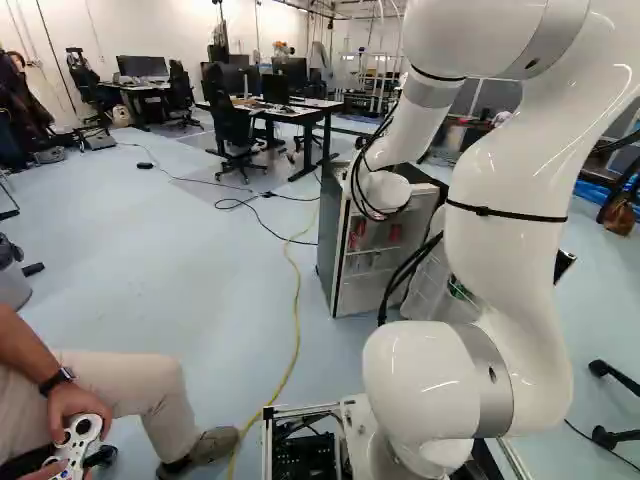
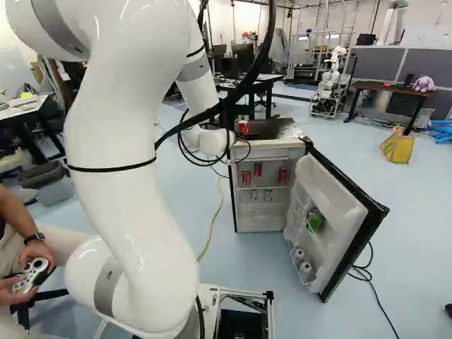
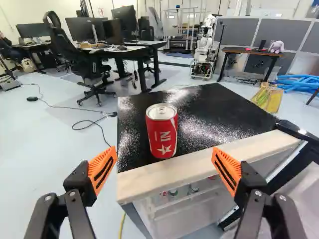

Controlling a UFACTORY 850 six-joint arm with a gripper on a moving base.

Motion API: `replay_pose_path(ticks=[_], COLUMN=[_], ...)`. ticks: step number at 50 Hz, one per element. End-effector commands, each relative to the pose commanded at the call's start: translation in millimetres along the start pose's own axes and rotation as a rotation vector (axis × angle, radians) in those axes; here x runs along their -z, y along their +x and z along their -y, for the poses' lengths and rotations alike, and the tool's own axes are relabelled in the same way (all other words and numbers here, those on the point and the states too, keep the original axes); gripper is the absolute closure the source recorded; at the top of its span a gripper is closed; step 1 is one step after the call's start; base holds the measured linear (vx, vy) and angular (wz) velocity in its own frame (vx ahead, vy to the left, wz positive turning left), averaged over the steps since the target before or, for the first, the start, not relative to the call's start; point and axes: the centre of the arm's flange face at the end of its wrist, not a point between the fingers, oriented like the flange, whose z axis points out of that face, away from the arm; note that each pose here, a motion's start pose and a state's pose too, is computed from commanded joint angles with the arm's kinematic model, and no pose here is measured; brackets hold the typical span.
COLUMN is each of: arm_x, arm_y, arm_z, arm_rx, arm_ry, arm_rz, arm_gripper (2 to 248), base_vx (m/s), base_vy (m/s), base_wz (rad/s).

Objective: Grab a drink from the fridge

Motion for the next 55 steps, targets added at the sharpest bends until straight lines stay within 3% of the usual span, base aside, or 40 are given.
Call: replay_pose_path(ticks=[22, 55], arm_x=[46.3, 94.0], arm_y=[-2.4, 2.7], arm_z=[-8.3, -51.8], arm_rx=[-0.004, -0.045], arm_ry=[-0.013, -0.105], arm_rz=[0.011, 0.140], arm_gripper=[3, 3], base_vx=[0.000, 0.000], base_vy=[0.000, 0.000], base_wz=[0.000, 0.000])
